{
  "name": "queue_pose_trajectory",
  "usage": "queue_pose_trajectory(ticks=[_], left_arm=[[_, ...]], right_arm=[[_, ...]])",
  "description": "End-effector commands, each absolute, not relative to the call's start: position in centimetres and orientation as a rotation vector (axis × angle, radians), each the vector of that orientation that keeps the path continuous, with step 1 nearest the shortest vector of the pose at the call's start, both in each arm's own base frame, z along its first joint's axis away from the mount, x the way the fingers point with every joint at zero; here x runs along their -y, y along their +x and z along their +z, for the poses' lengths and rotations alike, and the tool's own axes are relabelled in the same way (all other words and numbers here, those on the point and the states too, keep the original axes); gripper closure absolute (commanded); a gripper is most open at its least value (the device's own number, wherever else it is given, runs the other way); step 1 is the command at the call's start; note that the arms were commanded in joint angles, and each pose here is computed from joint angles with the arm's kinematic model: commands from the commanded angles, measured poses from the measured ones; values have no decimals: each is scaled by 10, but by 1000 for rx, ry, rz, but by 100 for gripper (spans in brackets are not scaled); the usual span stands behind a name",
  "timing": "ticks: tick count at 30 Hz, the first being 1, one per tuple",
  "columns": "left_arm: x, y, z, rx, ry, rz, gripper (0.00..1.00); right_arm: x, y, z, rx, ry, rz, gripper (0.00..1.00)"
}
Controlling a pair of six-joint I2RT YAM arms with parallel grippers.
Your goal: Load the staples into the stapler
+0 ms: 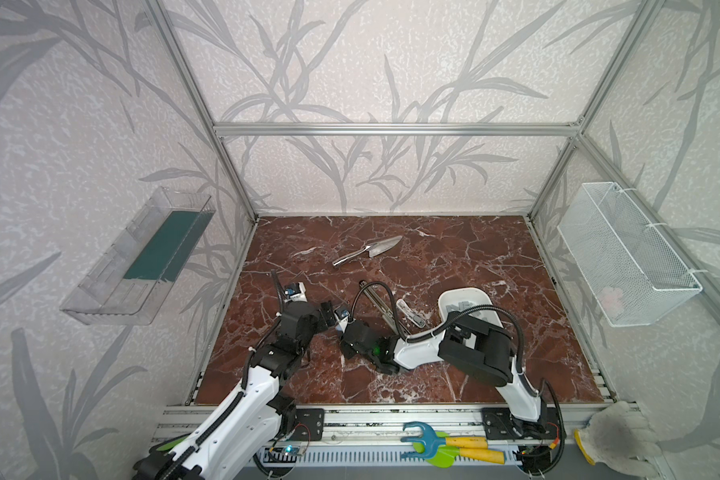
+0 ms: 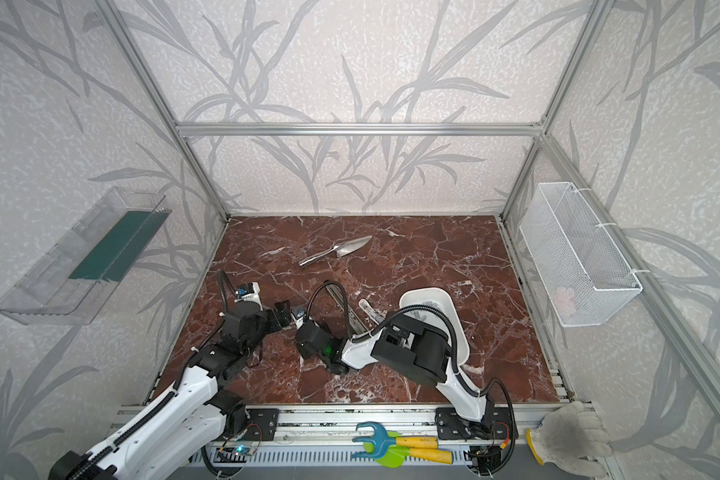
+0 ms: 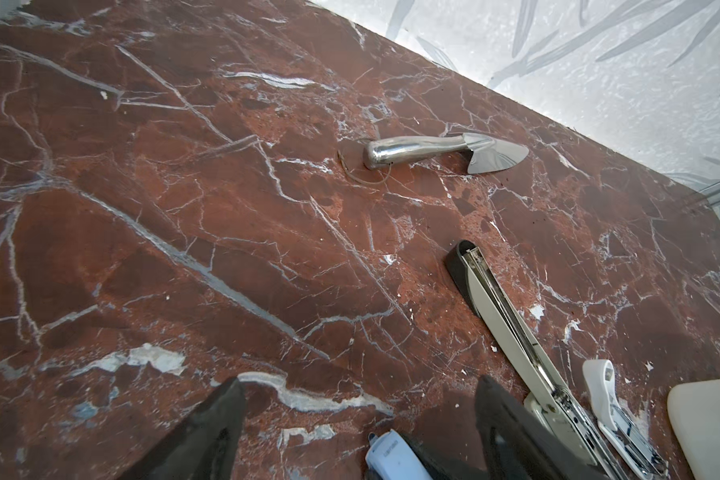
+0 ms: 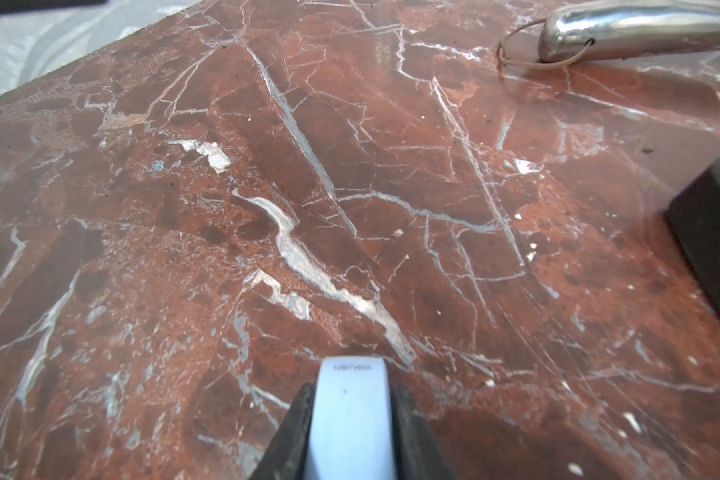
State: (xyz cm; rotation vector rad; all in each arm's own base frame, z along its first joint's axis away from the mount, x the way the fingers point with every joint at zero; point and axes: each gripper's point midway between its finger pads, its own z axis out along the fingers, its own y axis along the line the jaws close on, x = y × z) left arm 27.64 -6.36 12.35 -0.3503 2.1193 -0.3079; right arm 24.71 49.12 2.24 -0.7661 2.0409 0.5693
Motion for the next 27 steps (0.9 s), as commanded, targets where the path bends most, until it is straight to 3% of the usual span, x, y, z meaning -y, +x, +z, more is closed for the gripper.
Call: queue_pose_trajectory(ticks=[1,3,5,11,17,22,27], left_arm=[[70,277,137,-2114,-358,-360,10],[70,278,140,-2107,-370,-371,6],[70,278,142,-2103,-385,-377,1],[89,281,153,-2090,-277,-470,1],[123,279,163,-2057,-121,-668,1],[149,285,157,-2091,-56,-751,2],[178,298,149,-2113,7,-748,3]], right_arm=[[-489,234,9,-2097,-874,545,61],[-489,234,23,-2078,-872,550,49],[-486,234,39,-2063,-862,557,44],[-456,223,87,-2019,-831,589,40],[-378,212,127,-2009,-725,513,37],[-303,216,116,-2035,-591,346,35],[-270,214,80,-2125,-551,351,37]])
